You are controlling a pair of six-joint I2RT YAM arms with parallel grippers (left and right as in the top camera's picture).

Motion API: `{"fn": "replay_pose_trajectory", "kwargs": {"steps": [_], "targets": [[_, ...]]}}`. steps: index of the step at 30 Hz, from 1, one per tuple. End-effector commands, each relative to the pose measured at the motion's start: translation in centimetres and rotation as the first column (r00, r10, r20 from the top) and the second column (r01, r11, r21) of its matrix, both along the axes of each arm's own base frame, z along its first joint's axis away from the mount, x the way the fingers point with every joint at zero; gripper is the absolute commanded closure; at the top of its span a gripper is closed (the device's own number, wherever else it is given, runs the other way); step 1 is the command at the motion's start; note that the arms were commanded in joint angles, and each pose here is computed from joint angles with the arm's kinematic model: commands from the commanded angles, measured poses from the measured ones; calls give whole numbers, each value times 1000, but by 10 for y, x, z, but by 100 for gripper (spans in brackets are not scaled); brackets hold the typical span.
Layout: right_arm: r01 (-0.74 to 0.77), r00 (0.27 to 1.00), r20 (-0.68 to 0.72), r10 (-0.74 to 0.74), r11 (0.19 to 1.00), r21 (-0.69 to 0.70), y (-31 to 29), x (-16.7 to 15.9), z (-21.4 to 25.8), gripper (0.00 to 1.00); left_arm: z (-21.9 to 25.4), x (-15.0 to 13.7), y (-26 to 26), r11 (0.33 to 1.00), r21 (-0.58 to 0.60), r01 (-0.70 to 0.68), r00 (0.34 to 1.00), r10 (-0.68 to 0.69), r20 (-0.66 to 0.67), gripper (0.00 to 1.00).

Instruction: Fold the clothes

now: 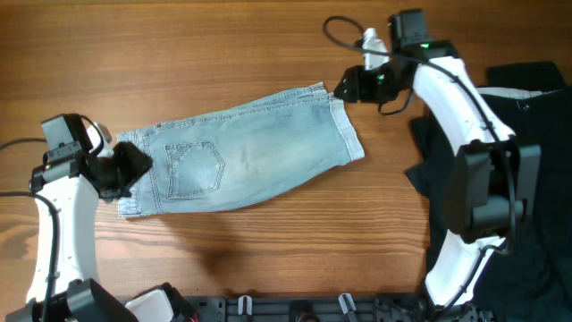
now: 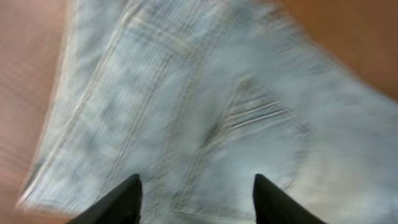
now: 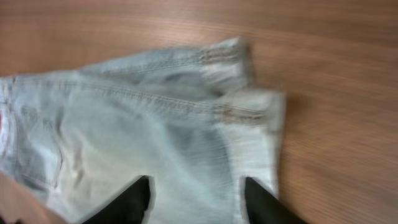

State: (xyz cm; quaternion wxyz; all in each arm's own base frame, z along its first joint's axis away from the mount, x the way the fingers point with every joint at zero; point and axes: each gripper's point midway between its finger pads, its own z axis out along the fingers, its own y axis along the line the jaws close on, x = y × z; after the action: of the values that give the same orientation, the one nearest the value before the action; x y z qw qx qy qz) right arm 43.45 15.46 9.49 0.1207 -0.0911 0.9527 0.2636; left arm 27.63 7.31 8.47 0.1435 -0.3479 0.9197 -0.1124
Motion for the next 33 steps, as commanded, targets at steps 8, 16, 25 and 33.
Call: {"fn": "replay_pose_trajectory", "kwargs": {"steps": [8,16,25,33], "targets": [[-91,972,-219,83,995,-29,35,-63,-66,70,-56,-41,58,960,107,-257,927,277,-254,31],[-20,959,-285,-1,997,-68,24,-85,-103,71,-113,-8,37,960,-189,-206,963,164,-216,20],[-18,961,-276,-1,998,-66,25,-83,-103,71,-106,11,13,954,-297,35,997,-53,-53,55],[-38,963,-268,19,997,-66,24,-84,-97,77,-74,11,23,948,-318,-14,996,-13,-84,96]]}}
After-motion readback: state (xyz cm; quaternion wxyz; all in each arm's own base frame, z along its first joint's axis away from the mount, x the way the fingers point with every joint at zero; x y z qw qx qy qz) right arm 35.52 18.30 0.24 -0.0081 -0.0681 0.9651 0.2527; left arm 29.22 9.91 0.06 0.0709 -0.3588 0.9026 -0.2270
